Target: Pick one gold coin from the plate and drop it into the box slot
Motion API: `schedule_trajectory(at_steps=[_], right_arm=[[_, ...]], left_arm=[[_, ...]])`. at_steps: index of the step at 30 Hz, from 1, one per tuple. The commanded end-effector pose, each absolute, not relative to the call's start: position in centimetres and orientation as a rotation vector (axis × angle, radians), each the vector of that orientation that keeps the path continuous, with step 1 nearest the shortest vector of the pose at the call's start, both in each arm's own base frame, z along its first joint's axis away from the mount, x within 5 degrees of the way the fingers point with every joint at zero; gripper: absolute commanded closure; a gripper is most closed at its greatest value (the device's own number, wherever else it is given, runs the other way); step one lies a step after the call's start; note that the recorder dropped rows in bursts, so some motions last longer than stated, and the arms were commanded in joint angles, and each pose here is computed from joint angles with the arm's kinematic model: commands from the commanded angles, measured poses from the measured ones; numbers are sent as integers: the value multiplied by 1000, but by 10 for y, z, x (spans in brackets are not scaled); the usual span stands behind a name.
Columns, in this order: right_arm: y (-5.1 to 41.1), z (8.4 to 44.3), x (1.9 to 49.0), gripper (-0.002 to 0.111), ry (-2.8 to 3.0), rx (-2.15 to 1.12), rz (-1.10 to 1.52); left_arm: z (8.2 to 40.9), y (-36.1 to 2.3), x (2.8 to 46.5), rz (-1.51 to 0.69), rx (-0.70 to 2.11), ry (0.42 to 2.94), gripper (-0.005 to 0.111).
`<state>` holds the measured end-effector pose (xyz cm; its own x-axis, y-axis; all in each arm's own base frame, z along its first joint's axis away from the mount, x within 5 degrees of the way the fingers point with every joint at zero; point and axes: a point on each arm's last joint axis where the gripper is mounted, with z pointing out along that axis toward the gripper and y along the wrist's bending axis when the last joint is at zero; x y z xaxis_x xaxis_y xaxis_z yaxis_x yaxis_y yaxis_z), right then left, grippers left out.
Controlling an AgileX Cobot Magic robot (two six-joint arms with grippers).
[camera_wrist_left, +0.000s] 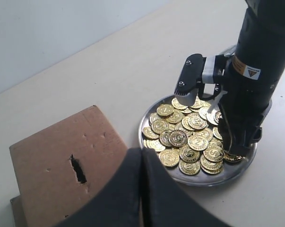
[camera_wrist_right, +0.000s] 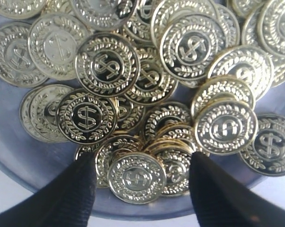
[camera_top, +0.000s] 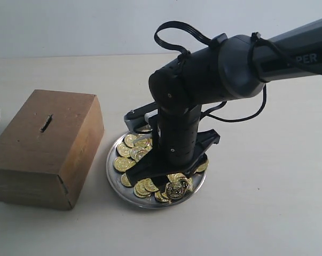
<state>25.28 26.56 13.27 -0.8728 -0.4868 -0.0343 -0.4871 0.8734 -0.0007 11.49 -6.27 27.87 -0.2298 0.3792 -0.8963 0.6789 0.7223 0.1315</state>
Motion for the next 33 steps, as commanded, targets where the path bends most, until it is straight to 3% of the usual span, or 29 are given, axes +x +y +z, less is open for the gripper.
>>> schedule_trajectory(at_steps=[1, 15, 33], right_arm=[[266, 134, 254, 53, 3002, -768, 7], [273, 123, 245, 53, 2983, -831, -126], [276, 118, 244, 54, 2994, -832, -87]], left_arm=[[281, -64, 116, -357, 815, 1838, 107], [281, -64, 115, -366, 812, 1839, 107], [281, -64, 115, -366, 812, 1839, 107]])
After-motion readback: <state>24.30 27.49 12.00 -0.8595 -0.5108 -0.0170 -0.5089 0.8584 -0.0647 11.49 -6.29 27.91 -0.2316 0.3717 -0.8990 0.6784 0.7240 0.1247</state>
